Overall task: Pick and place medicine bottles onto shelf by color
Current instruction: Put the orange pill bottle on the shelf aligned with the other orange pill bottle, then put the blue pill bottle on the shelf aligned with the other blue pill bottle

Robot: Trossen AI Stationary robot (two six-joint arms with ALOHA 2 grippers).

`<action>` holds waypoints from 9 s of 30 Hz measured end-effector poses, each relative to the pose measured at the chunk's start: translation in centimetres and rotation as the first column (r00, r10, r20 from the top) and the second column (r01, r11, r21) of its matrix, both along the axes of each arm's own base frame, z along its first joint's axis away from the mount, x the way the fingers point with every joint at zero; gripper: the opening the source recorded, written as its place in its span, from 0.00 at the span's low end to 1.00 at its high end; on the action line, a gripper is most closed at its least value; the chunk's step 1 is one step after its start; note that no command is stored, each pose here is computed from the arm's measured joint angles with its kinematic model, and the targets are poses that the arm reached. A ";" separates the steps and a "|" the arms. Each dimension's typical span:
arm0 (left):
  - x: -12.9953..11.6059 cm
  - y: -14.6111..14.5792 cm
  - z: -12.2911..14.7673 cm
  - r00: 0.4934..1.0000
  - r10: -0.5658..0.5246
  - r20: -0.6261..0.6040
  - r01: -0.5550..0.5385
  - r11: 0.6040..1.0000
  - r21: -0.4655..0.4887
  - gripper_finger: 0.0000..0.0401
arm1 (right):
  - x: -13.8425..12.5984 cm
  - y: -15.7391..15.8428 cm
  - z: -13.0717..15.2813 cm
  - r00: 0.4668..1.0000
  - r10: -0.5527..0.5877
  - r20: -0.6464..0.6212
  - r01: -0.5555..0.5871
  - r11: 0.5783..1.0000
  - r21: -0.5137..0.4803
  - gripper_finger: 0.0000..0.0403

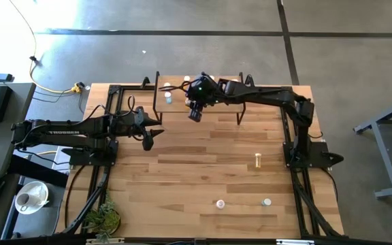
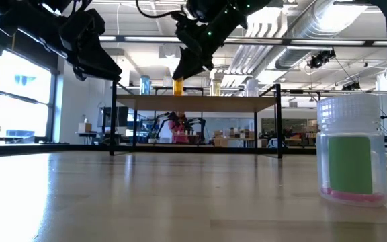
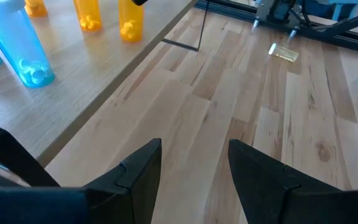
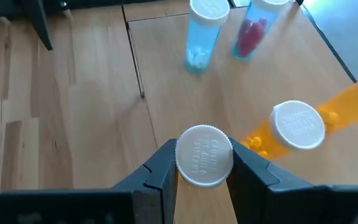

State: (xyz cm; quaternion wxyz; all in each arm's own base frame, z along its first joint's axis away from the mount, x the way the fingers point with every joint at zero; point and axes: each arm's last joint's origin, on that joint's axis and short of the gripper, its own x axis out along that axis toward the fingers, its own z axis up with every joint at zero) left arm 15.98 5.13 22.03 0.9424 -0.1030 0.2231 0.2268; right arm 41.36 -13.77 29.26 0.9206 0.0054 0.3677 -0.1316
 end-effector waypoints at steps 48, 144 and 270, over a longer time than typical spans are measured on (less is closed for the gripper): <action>-0.2 0.0 -0.3 0.999 0.000 -0.033 0.000 1.000 -0.010 0.44 | -3.8 5.5 5.0 0.990 0.129 -0.059 -0.129 0.992 -0.002 0.38; 0.5 -2.0 0.0 0.997 -0.051 0.052 0.057 0.992 -0.112 0.44 | -32.0 40.3 -12.4 0.887 -0.275 -0.371 0.426 0.795 0.431 0.38; 0.5 -1.9 0.0 0.998 -0.022 0.056 0.029 0.993 -0.118 0.44 | -29.1 40.5 -15.4 0.901 -0.418 -0.114 0.427 0.817 0.386 0.21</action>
